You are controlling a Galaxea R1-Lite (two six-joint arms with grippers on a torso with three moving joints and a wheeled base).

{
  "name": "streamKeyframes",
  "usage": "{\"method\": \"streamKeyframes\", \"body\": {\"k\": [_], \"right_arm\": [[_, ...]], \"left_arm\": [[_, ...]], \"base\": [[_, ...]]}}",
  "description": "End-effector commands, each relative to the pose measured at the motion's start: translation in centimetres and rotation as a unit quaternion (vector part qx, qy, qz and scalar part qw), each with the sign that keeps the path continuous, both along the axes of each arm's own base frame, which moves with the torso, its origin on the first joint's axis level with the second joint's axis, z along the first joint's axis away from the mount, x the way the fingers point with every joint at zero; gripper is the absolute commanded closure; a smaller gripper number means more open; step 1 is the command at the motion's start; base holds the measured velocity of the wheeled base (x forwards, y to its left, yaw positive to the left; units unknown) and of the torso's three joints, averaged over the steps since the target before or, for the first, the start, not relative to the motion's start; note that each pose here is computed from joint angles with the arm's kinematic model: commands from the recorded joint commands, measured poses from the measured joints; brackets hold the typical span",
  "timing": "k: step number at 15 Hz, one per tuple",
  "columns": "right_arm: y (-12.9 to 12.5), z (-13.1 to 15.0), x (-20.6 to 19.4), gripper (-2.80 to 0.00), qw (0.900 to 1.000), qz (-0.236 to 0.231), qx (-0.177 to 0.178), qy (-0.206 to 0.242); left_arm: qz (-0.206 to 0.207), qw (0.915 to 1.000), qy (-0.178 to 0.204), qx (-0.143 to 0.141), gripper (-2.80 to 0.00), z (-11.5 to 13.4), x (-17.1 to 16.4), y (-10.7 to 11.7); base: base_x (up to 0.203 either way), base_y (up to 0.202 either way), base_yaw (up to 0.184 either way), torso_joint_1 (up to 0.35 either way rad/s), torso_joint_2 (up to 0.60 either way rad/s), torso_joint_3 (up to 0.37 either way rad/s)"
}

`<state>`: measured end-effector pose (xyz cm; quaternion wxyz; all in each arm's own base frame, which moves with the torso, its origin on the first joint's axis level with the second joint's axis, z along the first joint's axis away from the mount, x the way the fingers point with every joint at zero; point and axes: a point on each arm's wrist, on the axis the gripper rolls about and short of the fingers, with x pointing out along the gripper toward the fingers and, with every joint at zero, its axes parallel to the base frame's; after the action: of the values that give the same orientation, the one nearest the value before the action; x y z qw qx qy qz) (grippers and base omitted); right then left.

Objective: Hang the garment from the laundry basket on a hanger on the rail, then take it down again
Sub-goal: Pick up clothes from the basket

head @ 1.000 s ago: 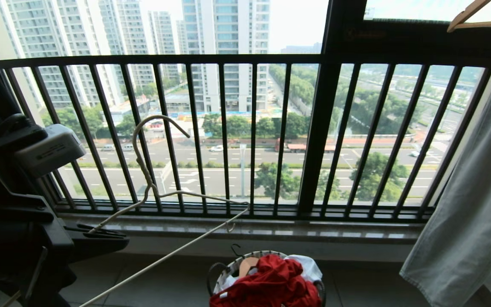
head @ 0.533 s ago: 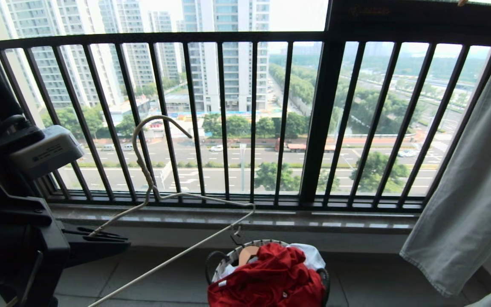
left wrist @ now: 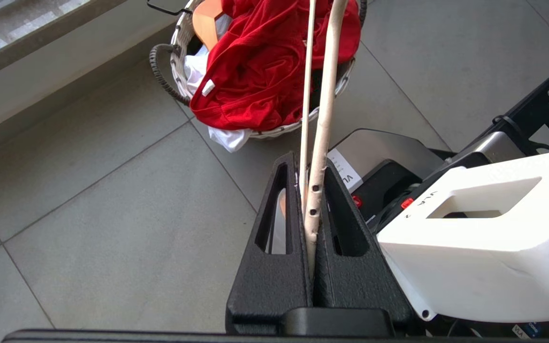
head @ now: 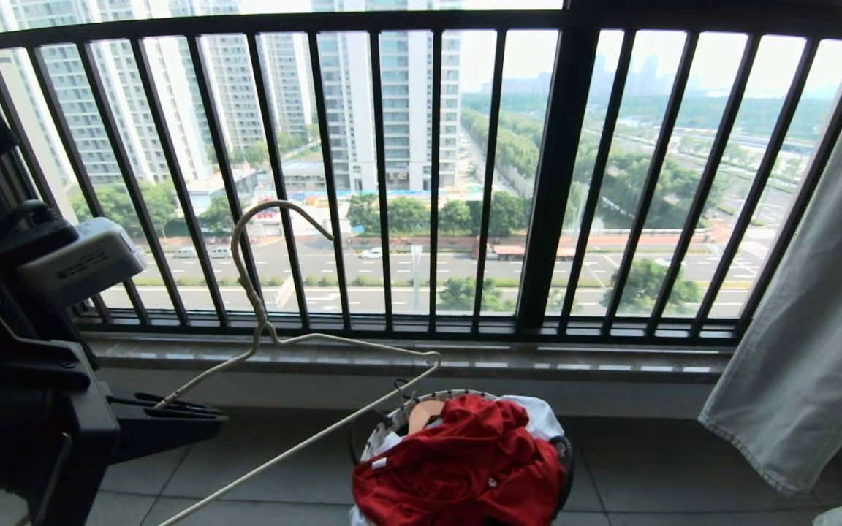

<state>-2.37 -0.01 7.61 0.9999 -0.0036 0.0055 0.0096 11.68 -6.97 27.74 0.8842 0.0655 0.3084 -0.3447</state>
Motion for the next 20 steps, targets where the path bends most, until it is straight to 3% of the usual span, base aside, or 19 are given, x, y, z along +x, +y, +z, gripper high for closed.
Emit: {"method": "streamKeyframes", "body": {"k": [1, 20], "right_arm": [[0.0, 0.0, 0.01, 0.0, 1.0, 0.0, 0.0, 0.001], [0.0, 0.0, 0.01, 0.0, 1.0, 0.0, 0.0, 0.001]], "left_arm": [[0.0, 1.0, 0.002, 0.001, 0.0, -0.05, 0.06, -0.04], [-0.002, 0.9999, -0.008, -0.008, 0.0, 0.3, -0.66, 0.34]], "base": [[0.0, 0.0, 0.0, -0.015, 0.11, 0.101], [0.0, 0.0, 0.0, 0.0, 0.01, 0.006]]}}
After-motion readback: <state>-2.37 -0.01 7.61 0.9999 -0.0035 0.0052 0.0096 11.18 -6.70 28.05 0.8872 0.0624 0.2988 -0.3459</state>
